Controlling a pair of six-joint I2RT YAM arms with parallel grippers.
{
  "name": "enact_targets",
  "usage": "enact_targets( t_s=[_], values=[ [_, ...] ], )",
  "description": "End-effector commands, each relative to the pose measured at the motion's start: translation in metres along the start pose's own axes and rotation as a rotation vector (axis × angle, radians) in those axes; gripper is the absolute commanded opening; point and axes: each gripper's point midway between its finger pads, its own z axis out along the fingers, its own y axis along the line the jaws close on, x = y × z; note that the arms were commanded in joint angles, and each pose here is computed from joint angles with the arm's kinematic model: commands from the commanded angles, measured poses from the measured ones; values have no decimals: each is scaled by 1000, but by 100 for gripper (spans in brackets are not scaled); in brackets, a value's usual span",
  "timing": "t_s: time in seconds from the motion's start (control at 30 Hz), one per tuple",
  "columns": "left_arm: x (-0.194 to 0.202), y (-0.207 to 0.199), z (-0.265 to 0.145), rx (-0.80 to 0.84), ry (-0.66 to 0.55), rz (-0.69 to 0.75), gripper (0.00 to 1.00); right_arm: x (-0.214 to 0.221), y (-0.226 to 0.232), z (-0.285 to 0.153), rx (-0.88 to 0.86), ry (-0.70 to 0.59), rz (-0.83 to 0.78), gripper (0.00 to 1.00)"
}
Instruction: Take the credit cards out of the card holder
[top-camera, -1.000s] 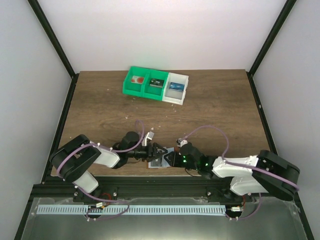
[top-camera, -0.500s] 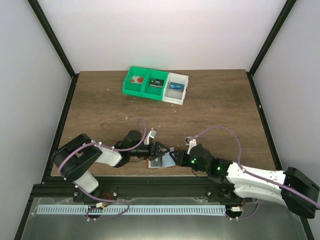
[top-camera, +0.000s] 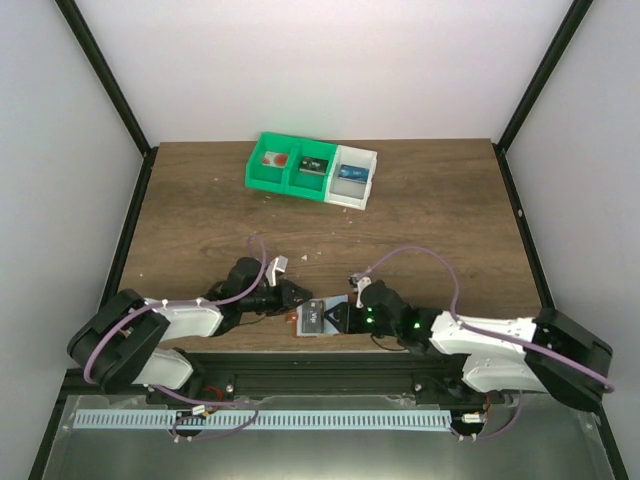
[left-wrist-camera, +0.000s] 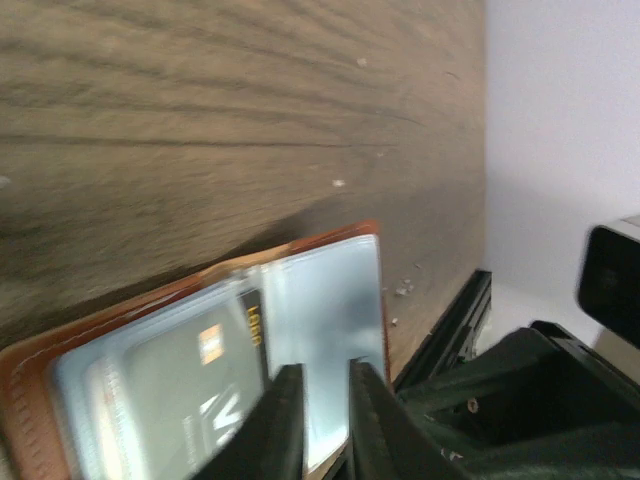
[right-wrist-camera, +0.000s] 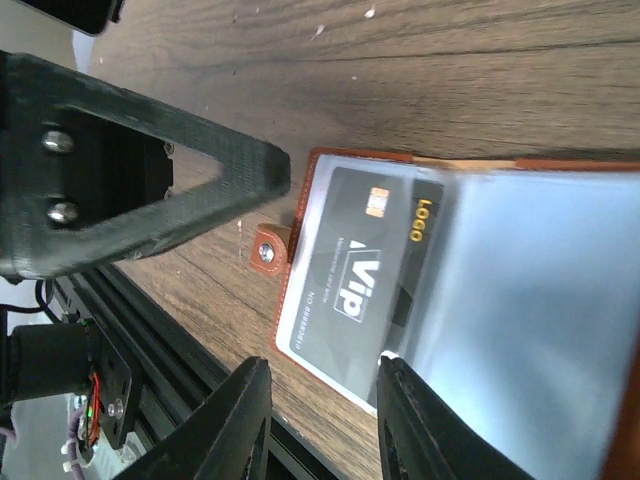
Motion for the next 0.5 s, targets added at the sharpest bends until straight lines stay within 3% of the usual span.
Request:
enact_targets(
  t_s=[0.0,0.07,0.47],
  values=[
    [10,27,-3,-100,26,22,9,-10,29,14,-61,33,-43,31],
    [12,34,-4,-129,30,30,0,-10,26,22,-37,45,-37,30],
    [25,65,-3,-219,85,74,0,0,-5,51,64,96,6,26]
  ],
)
